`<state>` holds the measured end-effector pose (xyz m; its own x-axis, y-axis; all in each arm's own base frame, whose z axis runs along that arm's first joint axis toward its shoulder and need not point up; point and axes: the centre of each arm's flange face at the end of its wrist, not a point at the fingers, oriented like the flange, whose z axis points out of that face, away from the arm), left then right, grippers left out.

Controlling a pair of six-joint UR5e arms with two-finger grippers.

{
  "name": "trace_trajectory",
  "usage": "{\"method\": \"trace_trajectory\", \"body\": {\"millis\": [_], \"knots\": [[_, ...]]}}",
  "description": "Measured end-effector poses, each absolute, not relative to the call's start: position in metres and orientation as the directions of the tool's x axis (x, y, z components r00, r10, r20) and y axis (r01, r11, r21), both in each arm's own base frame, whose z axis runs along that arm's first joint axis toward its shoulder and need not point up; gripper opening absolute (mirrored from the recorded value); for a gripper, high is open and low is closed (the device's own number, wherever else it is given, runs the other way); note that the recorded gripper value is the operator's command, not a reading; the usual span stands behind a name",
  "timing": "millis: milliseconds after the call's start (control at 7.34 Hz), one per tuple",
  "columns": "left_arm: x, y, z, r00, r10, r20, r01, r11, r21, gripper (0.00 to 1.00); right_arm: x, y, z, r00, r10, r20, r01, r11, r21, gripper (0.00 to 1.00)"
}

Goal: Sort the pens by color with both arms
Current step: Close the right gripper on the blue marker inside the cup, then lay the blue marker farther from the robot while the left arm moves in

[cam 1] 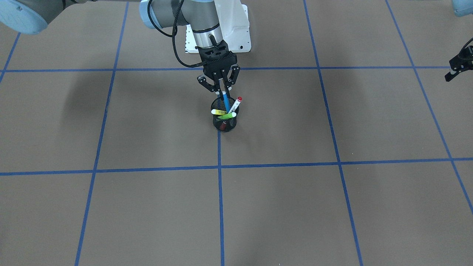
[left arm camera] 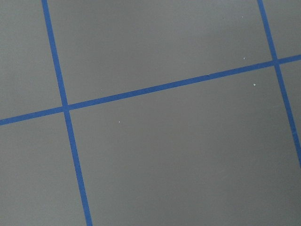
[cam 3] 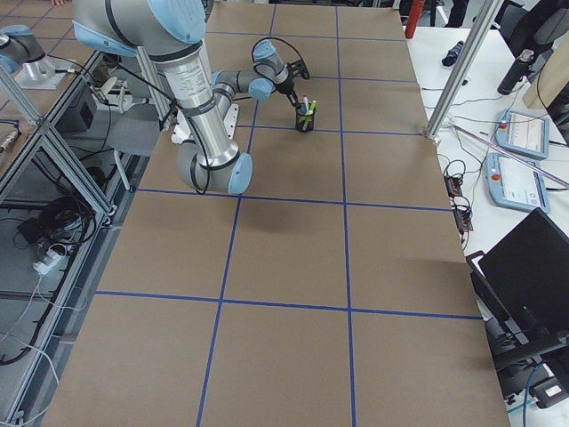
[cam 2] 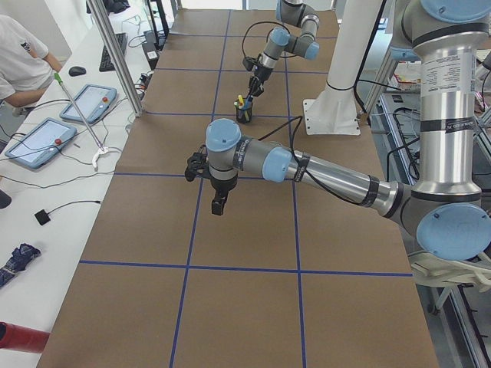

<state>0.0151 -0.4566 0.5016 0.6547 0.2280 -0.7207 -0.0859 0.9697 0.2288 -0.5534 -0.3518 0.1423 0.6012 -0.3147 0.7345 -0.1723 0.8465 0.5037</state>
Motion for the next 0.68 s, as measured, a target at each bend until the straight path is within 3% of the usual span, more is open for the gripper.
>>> {"method": "trace_trajectory", "body": {"millis": [681], "knots": [[0.018,-0.459,0.491,0.631,0.21,-0.747,-0.065,0.974,0.219,1.0,-0.443,-0.356,0.096,0.565,-0.287,0.773,-0.167,0.879,0.448,0.0]]}}
